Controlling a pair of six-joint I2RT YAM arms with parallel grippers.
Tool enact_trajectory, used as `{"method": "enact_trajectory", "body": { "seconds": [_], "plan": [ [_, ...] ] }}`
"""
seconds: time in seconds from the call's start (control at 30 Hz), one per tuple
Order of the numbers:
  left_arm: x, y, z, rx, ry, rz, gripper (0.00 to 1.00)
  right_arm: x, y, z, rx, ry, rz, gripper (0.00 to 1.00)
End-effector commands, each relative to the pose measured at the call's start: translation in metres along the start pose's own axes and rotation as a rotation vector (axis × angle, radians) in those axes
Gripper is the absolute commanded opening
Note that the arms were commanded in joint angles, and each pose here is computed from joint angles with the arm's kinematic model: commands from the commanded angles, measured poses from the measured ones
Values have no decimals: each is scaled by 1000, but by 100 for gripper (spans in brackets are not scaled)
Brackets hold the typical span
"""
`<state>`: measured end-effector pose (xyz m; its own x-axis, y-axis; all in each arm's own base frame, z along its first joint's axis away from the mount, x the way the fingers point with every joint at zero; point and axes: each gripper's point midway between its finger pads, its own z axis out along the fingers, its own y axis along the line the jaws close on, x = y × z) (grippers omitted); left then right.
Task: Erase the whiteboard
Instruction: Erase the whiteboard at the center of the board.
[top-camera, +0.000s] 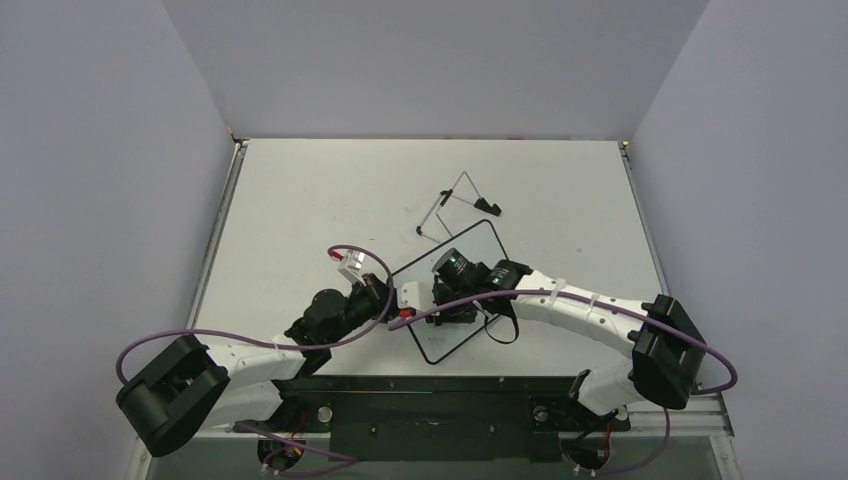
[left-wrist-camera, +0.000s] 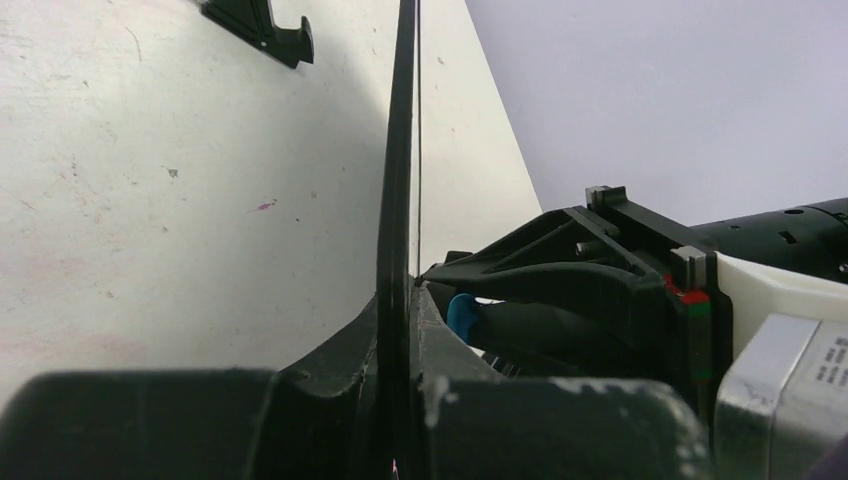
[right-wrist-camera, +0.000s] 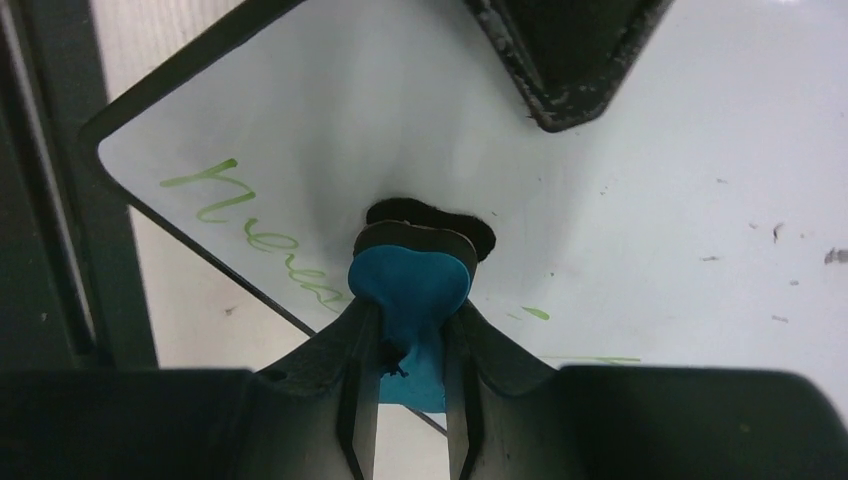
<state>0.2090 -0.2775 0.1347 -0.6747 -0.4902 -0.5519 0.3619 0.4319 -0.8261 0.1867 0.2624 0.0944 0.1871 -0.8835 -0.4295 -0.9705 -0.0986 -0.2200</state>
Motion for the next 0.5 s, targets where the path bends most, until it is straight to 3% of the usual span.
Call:
{"method": "enact_trajectory", "body": {
  "seconds": [0.0,0.13,0.23,0.37,0.47],
  "plan": [
    [-27,-48,-2,185,-93,0,0,-1,-48,-6,258,-5,117,0],
    [-28,-51,-1,204,-93,0,0,26,-75,-13,351,43,228,0],
    [-27,-53,1,206,-82,9,0,31,-50,-5,206,57,174,0],
    [-26,-53,1,205,-77,16,0,22,3,1,-65,48,-51,0],
    [-25,-51,1,202,-73,22,0,6,22,-1,-147,0,-95,0]
  ]
}}
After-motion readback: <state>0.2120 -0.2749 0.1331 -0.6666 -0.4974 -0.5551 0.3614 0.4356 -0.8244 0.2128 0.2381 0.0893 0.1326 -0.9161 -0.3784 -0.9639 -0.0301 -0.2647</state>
